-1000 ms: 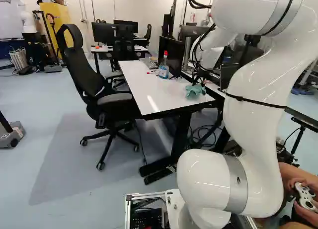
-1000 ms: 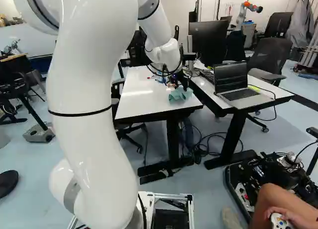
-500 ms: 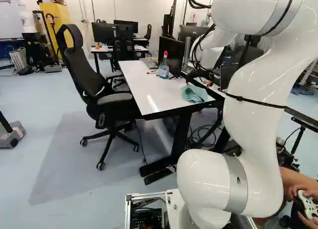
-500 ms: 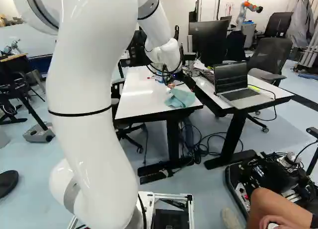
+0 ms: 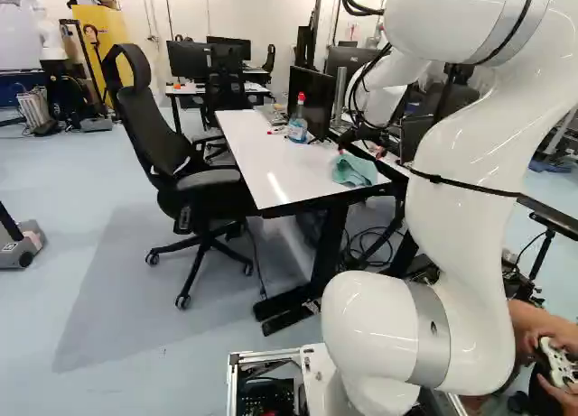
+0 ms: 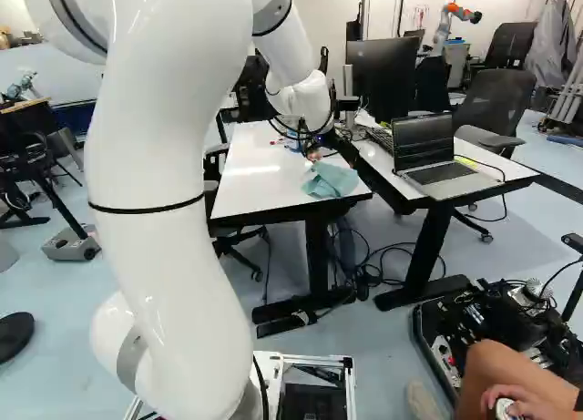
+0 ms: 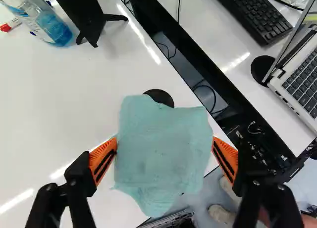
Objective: Clean the table with the green towel
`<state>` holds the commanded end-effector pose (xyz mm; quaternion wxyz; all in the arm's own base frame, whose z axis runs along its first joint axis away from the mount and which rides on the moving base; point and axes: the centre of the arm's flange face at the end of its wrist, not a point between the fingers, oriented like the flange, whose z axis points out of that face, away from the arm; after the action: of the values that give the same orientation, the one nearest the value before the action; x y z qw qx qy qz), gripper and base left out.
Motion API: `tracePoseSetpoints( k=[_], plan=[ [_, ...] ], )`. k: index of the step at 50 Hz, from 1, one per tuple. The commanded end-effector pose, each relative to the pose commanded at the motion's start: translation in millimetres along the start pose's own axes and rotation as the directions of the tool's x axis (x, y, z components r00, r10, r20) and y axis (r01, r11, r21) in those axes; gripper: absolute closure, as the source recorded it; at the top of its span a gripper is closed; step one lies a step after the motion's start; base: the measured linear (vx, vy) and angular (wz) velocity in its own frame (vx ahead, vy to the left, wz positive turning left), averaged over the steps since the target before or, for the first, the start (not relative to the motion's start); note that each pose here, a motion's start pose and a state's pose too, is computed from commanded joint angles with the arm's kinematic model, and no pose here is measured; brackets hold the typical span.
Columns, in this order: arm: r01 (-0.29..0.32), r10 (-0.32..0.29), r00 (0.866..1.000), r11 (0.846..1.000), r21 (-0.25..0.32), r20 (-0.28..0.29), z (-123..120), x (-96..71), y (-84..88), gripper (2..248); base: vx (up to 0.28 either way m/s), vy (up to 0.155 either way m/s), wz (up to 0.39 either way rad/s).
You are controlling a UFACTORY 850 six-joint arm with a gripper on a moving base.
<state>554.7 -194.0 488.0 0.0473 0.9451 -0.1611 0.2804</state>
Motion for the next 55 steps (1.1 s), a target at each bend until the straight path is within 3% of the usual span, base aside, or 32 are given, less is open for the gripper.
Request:
tracePoseSetpoints(
  k=[28, 55],
  plan=[
    [0.010, -0.010, 1.000, 1.000, 0.006, -0.023, -2.1, -9.4, -6.8, 3, 0.000, 0.000, 0.000],
    [0.040, -0.038, 0.995, 0.999, 0.026, -0.094, -8.9, -39.5, -26.2, 3, 0.000, 0.000, 0.000]
  ],
)
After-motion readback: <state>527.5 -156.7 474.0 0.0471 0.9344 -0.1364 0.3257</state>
